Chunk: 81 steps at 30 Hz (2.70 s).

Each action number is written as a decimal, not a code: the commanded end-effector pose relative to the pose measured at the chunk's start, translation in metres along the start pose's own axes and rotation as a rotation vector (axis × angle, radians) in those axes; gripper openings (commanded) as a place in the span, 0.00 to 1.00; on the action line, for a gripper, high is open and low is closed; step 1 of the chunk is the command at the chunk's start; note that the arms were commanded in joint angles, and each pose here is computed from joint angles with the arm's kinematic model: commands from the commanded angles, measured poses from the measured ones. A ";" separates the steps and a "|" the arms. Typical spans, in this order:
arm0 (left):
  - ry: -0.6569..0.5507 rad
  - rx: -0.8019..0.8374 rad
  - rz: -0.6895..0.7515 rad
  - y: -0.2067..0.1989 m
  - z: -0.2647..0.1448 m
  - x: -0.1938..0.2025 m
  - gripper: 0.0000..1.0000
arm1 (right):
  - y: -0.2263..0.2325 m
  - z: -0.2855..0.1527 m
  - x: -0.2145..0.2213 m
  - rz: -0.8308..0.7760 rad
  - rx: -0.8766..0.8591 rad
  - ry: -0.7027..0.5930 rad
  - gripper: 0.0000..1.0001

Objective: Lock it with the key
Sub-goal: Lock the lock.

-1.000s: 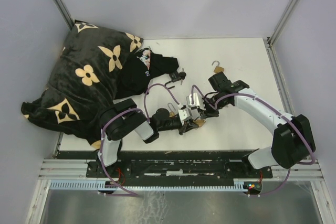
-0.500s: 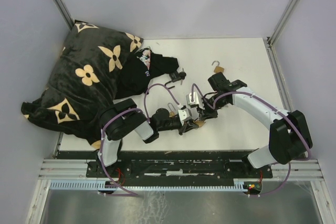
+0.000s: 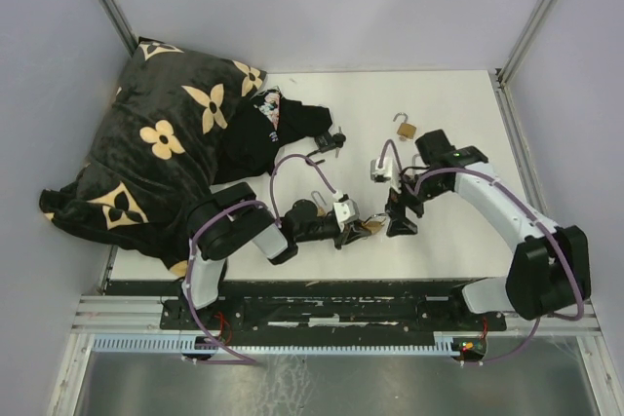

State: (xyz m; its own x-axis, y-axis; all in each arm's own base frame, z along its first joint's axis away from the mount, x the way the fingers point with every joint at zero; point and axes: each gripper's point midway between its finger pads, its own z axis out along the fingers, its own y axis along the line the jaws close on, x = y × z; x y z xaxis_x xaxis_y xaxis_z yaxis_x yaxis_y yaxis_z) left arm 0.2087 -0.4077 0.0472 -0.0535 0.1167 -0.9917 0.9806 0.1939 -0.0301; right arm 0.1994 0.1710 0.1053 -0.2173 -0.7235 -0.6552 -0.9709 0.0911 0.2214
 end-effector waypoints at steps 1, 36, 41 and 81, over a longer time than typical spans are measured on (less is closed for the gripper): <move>0.008 -0.021 -0.007 0.009 0.000 0.002 0.03 | -0.023 -0.046 -0.034 0.027 0.173 -0.133 0.99; -0.809 -0.189 -0.883 0.038 -0.083 -0.295 0.03 | -0.002 -0.144 -0.127 0.335 0.150 -0.889 0.99; -0.941 -0.098 -0.825 0.031 -0.080 -0.338 0.03 | -0.004 -0.139 -0.144 0.458 0.062 -0.978 0.99; -1.250 -0.107 -0.551 0.033 -0.135 -0.381 0.03 | 0.022 -0.131 -0.175 0.536 -0.126 -1.015 0.02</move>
State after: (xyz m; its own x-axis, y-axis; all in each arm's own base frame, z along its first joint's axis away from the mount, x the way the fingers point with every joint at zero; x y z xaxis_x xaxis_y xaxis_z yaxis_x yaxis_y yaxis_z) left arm 0.2444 -0.3807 0.3516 -0.4495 -0.7723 -0.4488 0.7145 -0.0093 -0.6996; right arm 0.2304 0.2095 0.3158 -0.6710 0.2679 -0.6913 -0.6902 0.1147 0.7144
